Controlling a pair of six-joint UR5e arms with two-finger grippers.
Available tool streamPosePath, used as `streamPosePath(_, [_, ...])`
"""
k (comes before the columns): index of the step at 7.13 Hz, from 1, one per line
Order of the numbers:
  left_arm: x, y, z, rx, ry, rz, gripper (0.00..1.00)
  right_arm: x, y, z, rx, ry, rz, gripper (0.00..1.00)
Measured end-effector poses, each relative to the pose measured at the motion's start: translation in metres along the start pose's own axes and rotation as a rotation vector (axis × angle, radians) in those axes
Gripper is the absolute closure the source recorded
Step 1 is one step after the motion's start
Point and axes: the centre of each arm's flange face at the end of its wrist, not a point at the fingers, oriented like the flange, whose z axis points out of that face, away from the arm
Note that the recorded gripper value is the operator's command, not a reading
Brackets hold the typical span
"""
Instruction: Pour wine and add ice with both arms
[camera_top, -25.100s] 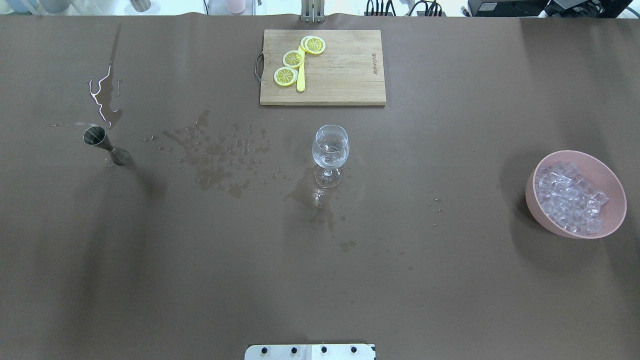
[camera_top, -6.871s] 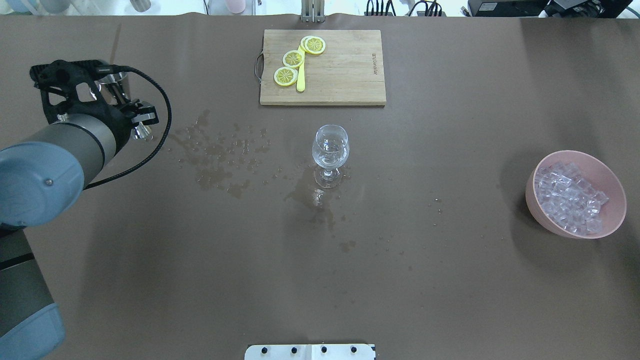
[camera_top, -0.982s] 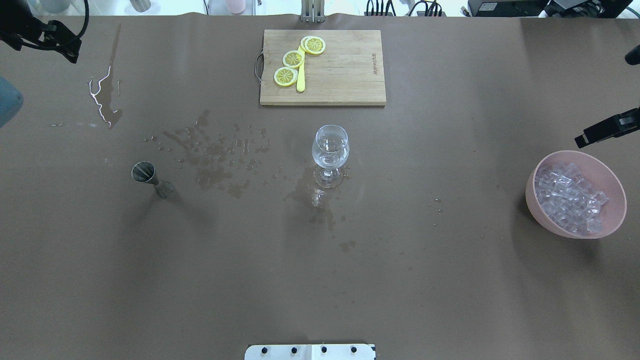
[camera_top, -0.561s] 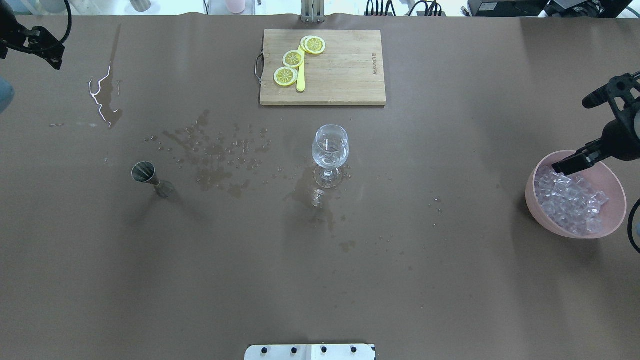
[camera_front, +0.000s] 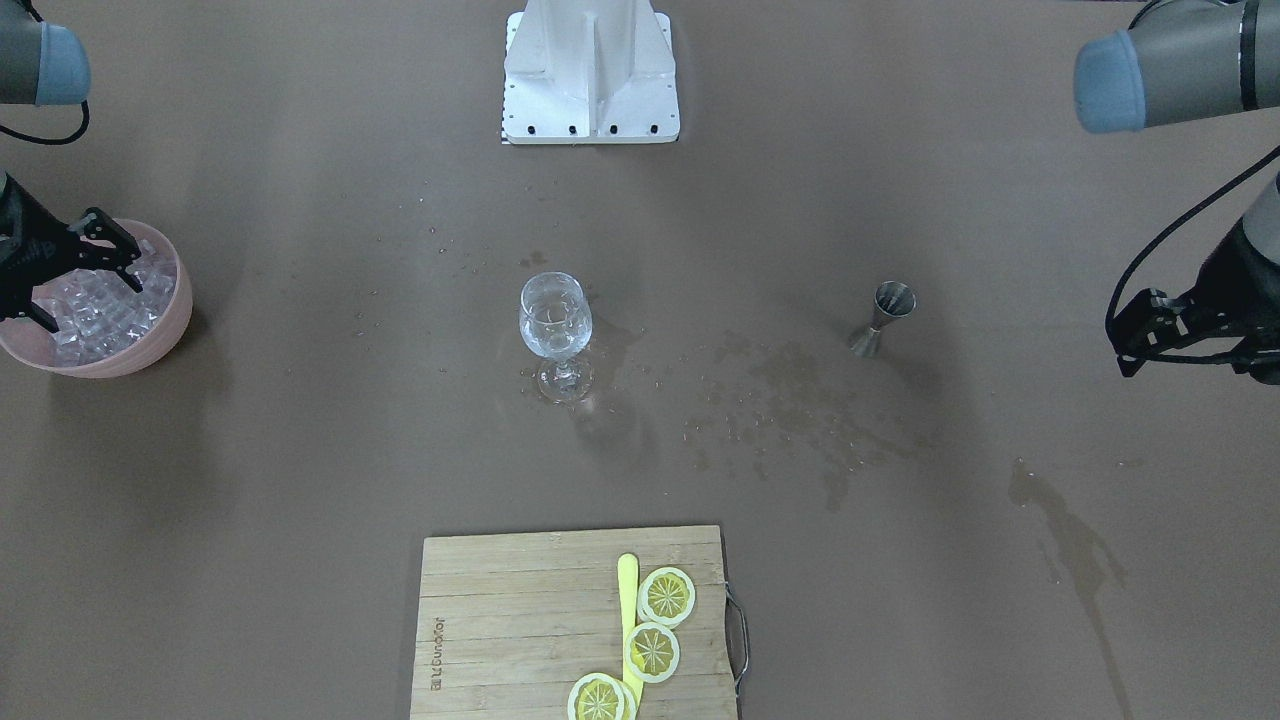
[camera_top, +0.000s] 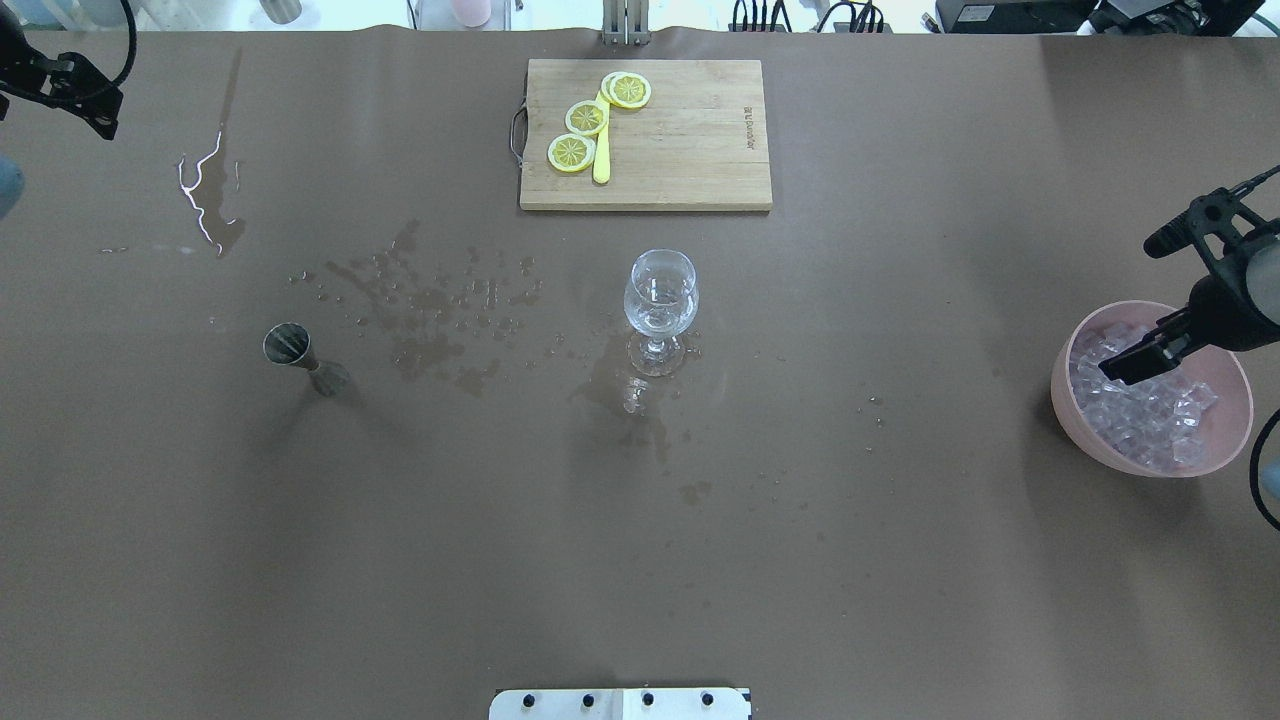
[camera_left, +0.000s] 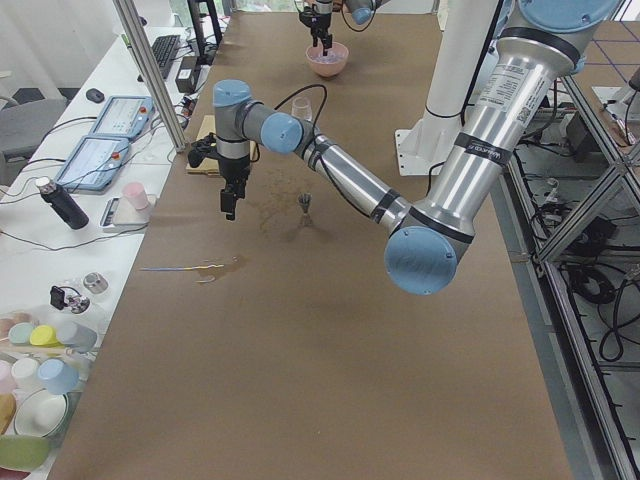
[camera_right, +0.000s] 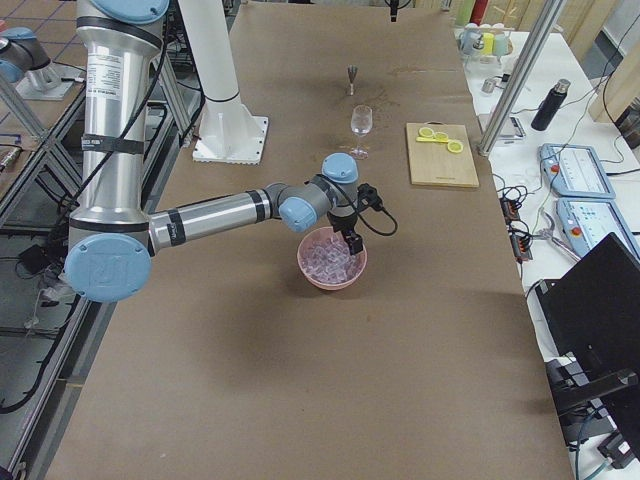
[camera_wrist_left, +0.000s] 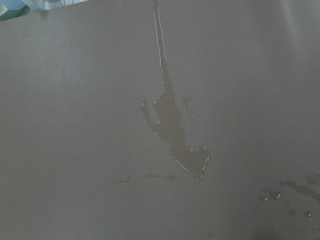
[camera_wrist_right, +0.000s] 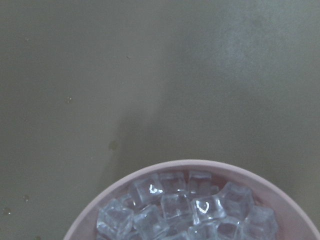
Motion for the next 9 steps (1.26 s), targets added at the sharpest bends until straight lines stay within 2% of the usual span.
streamPosePath(2, [-0.001,-0.001,-0.001,0.001,0.0,-0.002,0.01,-0.004,0.008,0.013,-0.037,-0.014,-0.007,0.16])
streamPosePath(5, [-0.001,-0.001,-0.001,0.002,0.0,-0.002,0.01,-0.002,0.012,0.019,-0.065,-0.013,-0.016,0.36])
streamPosePath(6, [-0.001,-0.001,-0.001,0.002,0.001,-0.002,0.01,-0.001,0.013,0.02,-0.071,-0.011,-0.016,0.53])
streamPosePath(8, [0.0,0.0,-0.003,0.004,0.002,0.0,0.01,0.0,0.013,0.021,-0.081,-0.008,-0.019,0.78])
streamPosePath(9, [0.0,0.0,-0.003,0.005,0.003,0.0,0.01,0.0,0.013,0.022,-0.082,-0.008,-0.021,0.99])
